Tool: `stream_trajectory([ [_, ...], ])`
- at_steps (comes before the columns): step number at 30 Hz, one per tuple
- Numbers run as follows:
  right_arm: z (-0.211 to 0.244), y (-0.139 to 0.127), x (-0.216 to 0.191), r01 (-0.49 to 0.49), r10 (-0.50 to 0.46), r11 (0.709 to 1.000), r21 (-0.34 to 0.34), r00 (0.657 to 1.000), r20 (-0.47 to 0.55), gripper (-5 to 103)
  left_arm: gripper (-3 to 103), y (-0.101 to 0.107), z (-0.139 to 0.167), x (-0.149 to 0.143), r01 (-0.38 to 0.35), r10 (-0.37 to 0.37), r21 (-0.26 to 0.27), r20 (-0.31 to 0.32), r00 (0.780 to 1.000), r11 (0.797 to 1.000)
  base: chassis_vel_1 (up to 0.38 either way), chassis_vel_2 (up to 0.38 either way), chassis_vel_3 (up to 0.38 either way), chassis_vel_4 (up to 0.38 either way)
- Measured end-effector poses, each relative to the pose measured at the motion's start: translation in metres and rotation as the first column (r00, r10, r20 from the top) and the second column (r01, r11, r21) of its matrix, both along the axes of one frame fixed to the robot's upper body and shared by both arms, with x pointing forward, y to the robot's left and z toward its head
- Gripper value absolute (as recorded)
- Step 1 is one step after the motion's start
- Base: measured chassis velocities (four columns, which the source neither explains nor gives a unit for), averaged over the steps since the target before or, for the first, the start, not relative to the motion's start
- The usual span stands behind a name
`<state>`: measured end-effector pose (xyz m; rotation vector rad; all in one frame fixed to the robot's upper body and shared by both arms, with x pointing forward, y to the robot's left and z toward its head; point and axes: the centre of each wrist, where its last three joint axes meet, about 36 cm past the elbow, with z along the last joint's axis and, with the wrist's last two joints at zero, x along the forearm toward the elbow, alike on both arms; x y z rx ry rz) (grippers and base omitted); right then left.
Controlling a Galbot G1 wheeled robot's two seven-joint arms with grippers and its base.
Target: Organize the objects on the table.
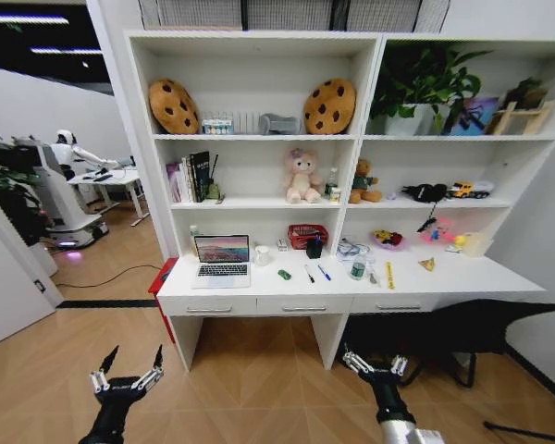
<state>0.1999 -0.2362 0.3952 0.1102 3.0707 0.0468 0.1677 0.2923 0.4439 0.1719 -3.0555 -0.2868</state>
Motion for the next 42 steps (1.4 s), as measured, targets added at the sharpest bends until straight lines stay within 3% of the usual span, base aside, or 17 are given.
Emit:
stream_trajectory([
  [19, 0.001, -0.014, -0.013, -0.04, 0.041, 0.999, 0.01, 0.996, -0.075, 100, 98, 0.012, 0.009, -0.006, 0.022, -0.02, 0.048, -0.029, 0.999, 0.999, 0.0, 0.0, 0.0, 0.0],
  [42, 0.006, -0.007, 0.002, -0.039, 0.039, 0.999, -0.013, 0.999, -0.018, 100, 98, 0.01, 0.001, 0.001, -0.003, 0.003, -0.006, -0.01, 1.0, 1.0, -0.045, 0.039, 0.044, -0.042],
])
